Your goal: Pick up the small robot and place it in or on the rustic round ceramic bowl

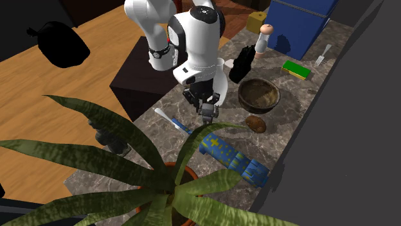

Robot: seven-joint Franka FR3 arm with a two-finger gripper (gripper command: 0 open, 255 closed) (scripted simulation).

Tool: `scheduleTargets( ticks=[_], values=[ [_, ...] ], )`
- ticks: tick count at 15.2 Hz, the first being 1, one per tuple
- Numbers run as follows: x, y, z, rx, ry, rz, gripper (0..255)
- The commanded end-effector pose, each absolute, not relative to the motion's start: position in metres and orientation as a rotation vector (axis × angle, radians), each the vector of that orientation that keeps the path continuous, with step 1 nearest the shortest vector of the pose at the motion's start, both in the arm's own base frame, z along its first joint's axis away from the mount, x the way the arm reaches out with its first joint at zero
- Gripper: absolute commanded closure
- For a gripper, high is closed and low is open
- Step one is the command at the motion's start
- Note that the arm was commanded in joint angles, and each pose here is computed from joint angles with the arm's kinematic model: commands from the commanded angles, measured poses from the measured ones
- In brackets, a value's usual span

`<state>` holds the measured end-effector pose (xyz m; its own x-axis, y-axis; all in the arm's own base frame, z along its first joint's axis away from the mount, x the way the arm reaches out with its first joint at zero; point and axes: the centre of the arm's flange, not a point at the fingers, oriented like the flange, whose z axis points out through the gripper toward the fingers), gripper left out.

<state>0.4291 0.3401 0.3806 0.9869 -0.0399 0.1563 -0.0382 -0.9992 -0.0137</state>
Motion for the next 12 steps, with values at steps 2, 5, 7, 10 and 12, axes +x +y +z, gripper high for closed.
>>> scheduleTargets(
  ticks=[2,5,7,10,12],
  values=[
    [0.429,0.339,0.396,-3.121,0.061,-0.245,255],
    [0.429,0.339,0.412,-3.121,0.061,-0.245,255],
    [0.429,0.339,0.423,-3.121,0.061,-0.245,255],
    [0.429,0.339,0.439,-3.121,0.061,-0.245,255],
    [0.429,0.339,0.449,-3.121,0.061,-0.245,255]
  ],
)
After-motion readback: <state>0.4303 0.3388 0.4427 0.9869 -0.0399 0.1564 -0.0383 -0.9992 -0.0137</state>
